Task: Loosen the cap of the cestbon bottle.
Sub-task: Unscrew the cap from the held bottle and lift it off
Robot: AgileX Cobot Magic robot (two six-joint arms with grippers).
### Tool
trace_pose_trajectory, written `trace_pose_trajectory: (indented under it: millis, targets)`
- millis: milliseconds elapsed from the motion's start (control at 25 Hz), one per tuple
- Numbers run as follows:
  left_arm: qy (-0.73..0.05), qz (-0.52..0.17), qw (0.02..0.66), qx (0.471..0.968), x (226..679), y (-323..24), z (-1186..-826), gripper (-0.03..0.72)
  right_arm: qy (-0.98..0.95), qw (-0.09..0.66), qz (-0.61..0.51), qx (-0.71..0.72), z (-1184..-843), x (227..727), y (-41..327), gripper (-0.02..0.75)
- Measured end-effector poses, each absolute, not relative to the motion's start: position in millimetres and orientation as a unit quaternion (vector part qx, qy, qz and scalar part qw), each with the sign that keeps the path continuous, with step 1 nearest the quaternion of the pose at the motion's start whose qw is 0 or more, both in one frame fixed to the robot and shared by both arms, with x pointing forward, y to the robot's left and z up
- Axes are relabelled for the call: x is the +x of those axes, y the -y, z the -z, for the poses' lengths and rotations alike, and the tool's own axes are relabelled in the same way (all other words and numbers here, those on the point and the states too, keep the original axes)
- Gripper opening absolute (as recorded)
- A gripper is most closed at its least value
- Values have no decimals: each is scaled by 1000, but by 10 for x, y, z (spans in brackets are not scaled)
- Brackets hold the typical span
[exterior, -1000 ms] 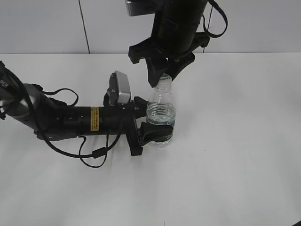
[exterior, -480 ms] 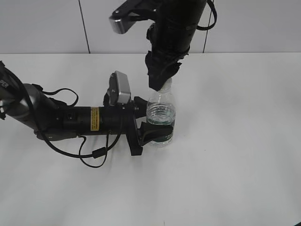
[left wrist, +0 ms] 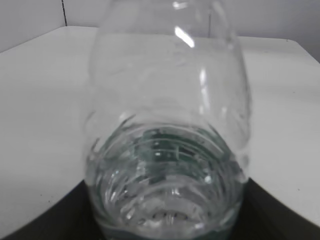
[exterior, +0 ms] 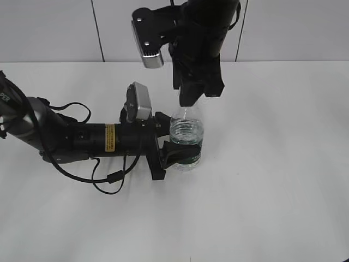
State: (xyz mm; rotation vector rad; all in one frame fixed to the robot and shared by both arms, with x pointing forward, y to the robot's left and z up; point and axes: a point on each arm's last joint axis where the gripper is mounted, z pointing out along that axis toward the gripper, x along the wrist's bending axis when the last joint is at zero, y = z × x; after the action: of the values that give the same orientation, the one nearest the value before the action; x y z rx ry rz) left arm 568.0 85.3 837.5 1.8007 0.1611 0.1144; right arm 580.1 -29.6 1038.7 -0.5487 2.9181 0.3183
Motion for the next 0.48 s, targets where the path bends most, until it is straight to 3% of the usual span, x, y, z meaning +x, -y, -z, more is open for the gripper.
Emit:
trace_pose_trajectory:
  millis: [480]
  targets:
    - [-71, -50, 617, 782, 5682, -853, -8374, 412, -970, 80, -105, -205, -10388, 5801, 296, 297]
